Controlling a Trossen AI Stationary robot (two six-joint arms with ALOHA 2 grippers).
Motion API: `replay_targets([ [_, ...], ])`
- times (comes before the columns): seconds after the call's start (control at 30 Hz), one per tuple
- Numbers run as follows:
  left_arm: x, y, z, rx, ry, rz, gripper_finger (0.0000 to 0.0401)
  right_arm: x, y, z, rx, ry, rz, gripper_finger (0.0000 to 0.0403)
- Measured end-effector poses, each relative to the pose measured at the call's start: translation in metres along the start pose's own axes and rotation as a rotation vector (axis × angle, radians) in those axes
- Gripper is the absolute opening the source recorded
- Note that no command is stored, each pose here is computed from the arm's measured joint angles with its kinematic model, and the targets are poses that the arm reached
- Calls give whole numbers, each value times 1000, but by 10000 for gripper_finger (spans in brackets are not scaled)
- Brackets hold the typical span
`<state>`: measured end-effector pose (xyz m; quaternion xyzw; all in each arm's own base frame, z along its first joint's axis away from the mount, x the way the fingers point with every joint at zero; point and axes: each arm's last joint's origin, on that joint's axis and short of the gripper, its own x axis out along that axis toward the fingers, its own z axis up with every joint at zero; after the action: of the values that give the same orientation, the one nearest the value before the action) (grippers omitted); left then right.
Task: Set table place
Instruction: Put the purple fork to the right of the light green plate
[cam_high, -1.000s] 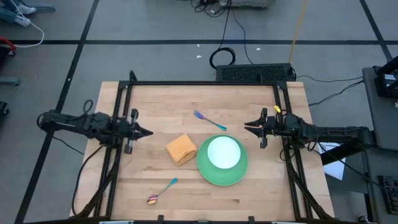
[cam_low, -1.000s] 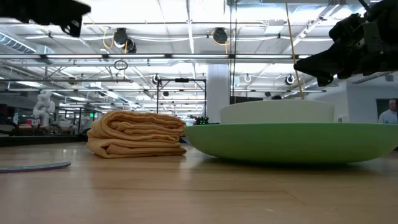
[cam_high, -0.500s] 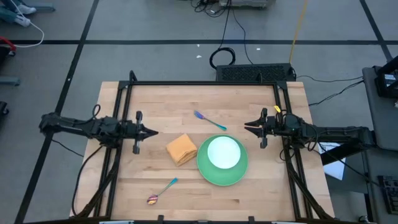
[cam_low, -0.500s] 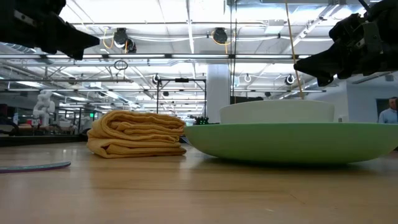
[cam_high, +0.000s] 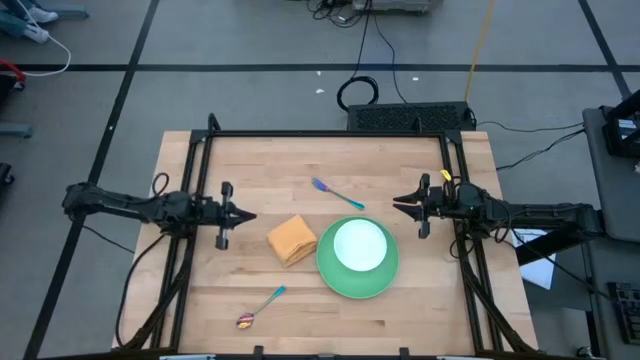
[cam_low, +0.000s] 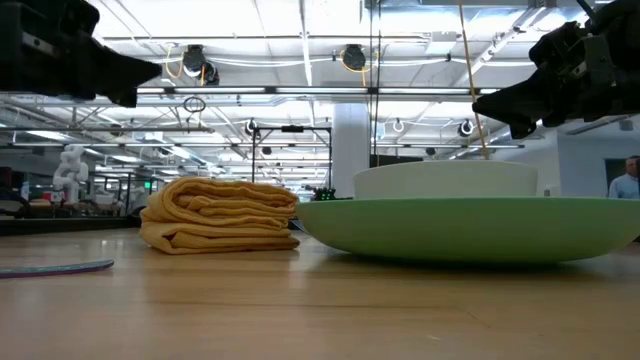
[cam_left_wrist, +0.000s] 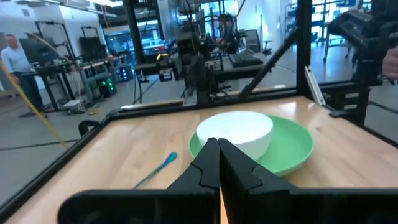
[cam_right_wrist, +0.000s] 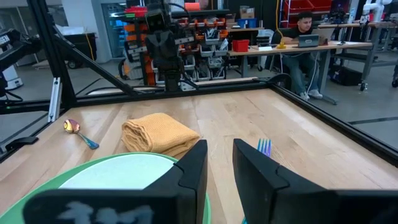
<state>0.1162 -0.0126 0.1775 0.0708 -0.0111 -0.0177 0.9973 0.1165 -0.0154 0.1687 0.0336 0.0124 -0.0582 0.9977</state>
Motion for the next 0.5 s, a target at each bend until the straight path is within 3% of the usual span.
replay_targets([
  [0.5, 0, -1, -10, 12, 37, 6, 0, 0, 0, 0, 0, 0, 0, 68],
])
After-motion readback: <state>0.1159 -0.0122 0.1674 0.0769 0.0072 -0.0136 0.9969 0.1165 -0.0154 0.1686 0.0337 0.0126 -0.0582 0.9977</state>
